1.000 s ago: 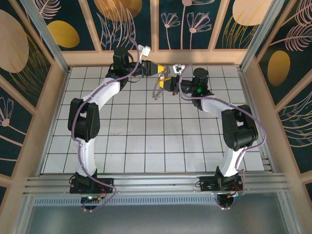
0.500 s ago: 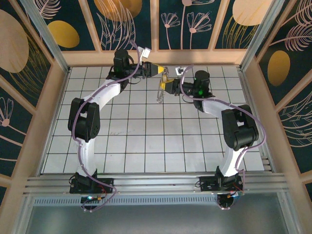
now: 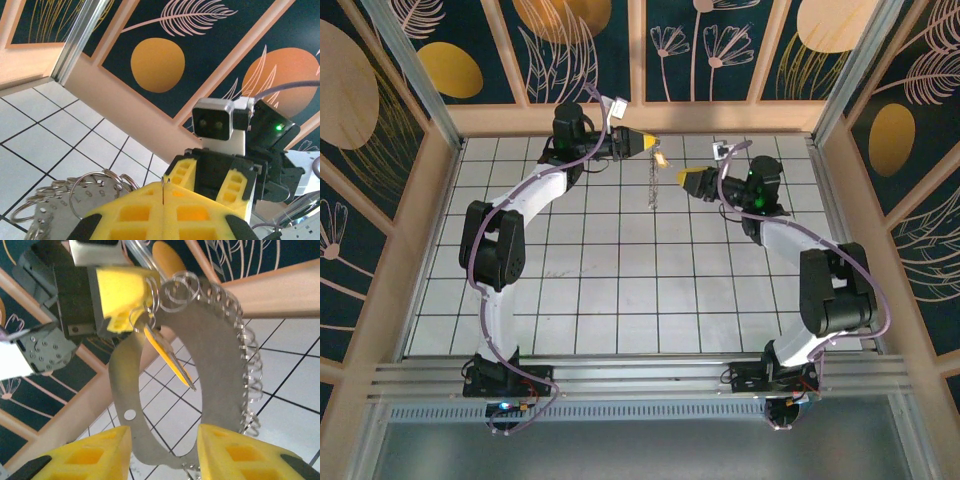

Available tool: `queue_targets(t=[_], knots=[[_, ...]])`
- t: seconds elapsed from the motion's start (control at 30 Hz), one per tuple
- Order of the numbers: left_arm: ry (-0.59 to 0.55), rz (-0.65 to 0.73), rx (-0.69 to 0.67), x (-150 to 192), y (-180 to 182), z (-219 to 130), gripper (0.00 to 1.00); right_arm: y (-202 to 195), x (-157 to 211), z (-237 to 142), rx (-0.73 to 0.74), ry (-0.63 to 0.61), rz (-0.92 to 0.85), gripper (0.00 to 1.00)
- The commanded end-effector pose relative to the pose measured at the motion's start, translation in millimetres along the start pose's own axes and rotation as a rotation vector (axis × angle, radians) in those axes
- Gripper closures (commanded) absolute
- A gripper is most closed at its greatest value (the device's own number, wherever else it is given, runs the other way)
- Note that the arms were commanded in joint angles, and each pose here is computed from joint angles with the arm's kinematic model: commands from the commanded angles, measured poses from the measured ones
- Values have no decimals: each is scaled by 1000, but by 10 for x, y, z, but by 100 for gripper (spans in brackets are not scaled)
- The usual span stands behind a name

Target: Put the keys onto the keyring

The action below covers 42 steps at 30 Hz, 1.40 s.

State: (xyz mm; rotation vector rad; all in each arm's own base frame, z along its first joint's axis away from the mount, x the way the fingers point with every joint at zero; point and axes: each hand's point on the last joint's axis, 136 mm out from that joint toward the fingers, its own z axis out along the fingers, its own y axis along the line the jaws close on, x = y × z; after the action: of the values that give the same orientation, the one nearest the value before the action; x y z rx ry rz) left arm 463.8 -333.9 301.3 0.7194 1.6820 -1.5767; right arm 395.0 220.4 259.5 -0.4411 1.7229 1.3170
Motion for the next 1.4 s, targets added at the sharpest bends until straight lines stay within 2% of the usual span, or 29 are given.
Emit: queue_targets(t=[0.0,0.17,0.33,0.8,1.37], knots=[[-33,59,19,-127,-140,-41,100,112,-403,-7,8,-114,16,61],[-36,45,14,-101,-108,-44,100,179,-715,75,-30,-212,99,62],[-39,35,17,-96,-92,-37,100,248,-826,218,-92,-248,158,64],[-45,27,18,-101,-81,-34,100,197,-768,439,-201,-347,300,73],[-50,29,21,-107,-94,-39,100,228,-652,601,-262,-362,328,83]])
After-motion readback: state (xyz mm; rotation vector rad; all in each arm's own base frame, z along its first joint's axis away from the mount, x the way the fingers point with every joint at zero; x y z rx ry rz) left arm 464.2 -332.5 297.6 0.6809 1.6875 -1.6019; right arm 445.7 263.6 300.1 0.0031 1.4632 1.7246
